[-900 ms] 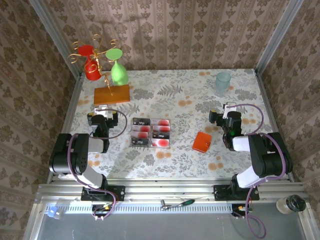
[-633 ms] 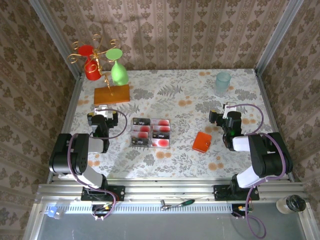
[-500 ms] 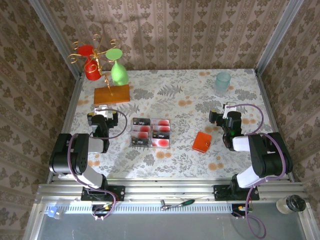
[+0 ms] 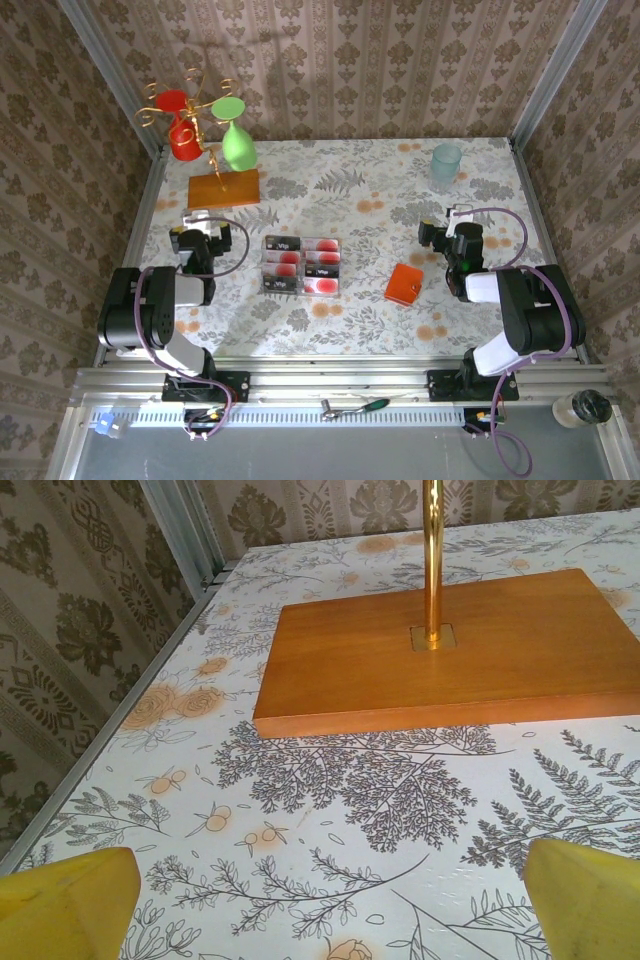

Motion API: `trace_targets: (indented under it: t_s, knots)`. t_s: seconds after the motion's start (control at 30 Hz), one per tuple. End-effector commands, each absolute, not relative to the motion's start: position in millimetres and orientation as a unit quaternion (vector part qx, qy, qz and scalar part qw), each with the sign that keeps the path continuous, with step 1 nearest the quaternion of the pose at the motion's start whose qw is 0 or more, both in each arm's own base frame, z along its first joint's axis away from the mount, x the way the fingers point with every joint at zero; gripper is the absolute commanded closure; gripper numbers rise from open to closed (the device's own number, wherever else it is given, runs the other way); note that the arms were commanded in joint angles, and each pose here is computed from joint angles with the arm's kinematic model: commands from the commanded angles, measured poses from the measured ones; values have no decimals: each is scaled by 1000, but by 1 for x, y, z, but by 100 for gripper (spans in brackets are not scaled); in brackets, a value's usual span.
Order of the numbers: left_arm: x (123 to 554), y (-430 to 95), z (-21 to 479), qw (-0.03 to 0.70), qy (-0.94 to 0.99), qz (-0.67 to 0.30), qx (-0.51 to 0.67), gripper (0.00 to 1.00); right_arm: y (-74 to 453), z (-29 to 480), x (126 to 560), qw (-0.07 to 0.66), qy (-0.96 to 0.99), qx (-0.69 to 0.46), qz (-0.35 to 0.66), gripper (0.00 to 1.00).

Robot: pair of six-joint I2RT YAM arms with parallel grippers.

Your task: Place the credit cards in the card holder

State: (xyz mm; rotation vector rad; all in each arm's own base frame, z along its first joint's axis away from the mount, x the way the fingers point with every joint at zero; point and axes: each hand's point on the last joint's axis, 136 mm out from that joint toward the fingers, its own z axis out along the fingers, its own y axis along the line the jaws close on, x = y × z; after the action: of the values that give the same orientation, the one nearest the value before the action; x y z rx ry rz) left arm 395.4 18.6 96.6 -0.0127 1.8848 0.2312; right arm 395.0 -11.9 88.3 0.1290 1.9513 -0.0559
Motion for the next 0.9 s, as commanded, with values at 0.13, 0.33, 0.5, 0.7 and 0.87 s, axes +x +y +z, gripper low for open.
trace_targets:
  t_s: [0.13,0.33,0.5,0.7,0.87]
  knots:
    - [394,19,101,592,801,93,-18,0,-11,98,399,573,818,44,-24,0]
    - [389,23,107,597,795,105,-29,0,-18,138,396,565,822,62,-39,0]
    - [382,9,113,616,779,119,-2,0,-22,180,390,546,825,149,8,0]
    - [373,7,146,623,769,139,0,0,13,205,389,511,829,171,153,0]
    - [354,3,186,620,772,139,-5,0,62,212,377,479,845,96,215,1]
